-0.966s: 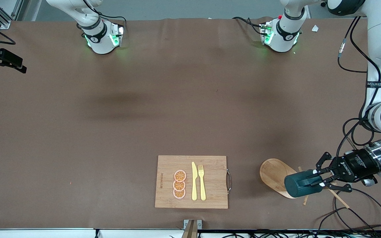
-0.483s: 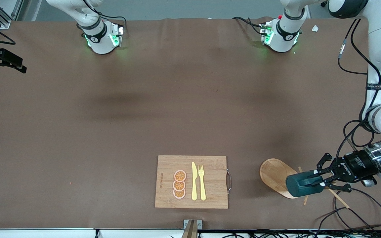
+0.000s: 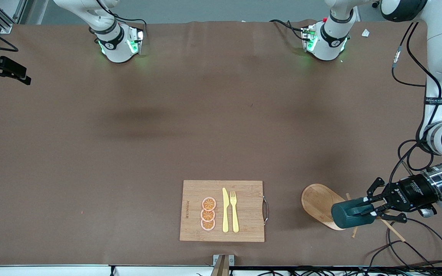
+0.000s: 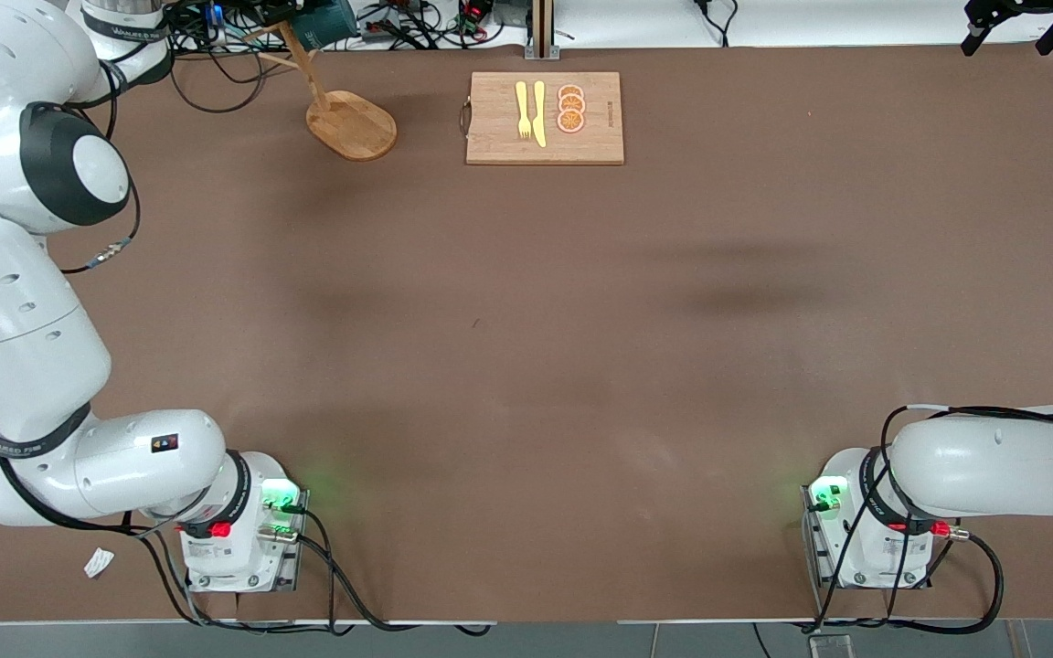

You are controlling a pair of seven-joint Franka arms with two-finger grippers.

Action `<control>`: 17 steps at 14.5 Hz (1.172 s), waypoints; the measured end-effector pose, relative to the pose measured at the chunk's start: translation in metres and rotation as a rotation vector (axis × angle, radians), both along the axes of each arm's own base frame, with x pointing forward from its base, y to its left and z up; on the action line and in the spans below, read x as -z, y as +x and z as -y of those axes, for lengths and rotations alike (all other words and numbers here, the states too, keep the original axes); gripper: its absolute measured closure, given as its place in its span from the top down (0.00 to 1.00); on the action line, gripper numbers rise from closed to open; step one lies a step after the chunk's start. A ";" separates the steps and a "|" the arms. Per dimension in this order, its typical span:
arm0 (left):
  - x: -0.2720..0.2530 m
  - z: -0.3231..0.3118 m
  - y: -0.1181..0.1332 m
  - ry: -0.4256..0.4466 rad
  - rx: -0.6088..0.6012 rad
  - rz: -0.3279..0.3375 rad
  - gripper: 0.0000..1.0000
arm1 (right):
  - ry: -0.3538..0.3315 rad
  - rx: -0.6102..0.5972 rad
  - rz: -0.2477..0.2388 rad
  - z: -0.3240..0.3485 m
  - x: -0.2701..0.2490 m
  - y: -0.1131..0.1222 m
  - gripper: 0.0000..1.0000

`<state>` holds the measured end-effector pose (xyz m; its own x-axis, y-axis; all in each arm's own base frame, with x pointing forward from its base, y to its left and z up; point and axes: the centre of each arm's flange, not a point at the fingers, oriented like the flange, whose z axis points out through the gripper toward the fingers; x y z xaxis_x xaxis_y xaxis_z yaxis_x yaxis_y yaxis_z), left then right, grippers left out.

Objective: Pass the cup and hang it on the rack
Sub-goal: 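Lower the mug handle onto a rack peg with the left gripper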

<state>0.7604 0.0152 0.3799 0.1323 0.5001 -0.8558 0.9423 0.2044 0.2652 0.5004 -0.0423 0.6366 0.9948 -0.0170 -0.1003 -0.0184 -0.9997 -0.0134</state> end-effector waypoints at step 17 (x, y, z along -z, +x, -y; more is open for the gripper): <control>0.016 -0.008 0.001 0.003 0.007 0.012 0.61 | 0.000 -0.008 0.000 -0.004 0.000 0.000 1.00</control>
